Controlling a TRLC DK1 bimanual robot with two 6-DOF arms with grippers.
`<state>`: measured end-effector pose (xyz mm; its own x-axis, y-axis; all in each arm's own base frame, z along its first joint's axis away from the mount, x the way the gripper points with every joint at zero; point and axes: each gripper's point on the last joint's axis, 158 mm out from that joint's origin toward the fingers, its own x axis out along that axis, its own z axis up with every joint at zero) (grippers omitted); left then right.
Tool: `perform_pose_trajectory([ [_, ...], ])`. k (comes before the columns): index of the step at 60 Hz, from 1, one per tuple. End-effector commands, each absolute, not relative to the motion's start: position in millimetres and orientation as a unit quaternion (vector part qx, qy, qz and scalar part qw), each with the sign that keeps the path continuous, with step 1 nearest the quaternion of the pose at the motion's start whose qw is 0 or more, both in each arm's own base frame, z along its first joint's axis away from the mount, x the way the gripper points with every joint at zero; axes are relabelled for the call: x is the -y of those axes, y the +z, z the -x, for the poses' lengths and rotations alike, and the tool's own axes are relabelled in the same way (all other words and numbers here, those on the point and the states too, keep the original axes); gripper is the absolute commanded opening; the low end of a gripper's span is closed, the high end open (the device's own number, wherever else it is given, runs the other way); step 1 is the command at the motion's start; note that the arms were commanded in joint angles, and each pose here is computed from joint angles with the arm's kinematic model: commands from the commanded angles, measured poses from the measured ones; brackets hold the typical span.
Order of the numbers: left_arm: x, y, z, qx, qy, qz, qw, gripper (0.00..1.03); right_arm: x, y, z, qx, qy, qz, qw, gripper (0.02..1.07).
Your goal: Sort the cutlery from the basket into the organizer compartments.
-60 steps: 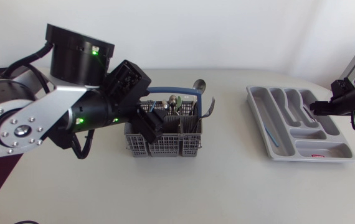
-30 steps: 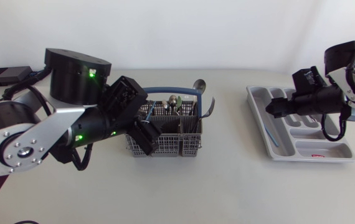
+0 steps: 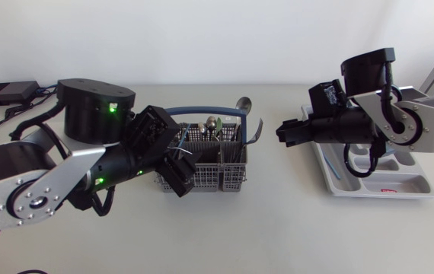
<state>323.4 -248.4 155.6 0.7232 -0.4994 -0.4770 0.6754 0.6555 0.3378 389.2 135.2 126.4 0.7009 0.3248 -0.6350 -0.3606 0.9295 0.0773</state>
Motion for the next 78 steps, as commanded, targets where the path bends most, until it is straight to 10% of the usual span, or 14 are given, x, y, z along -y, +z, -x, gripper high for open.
perform_pose_trajectory([
  [1, 246.0, 151.9, -323.5, -0.168, -0.325, -0.262, 0.893, 0.83, -150.9, 114.0, -383.7, -0.349, 0.191, 0.019, 0.917, 0.70],
  [17, 248.7, 148.0, -326.7, -0.166, -0.325, -0.258, 0.895, 0.83, -180.2, 117.9, -384.8, -0.332, 0.202, 0.042, 0.920, 0.69],
  [78, 255.0, 138.5, -329.3, -0.165, -0.328, -0.258, 0.894, 0.83, -206.1, 102.3, -408.2, -0.332, 0.183, 0.090, 0.921, 0.12],
])
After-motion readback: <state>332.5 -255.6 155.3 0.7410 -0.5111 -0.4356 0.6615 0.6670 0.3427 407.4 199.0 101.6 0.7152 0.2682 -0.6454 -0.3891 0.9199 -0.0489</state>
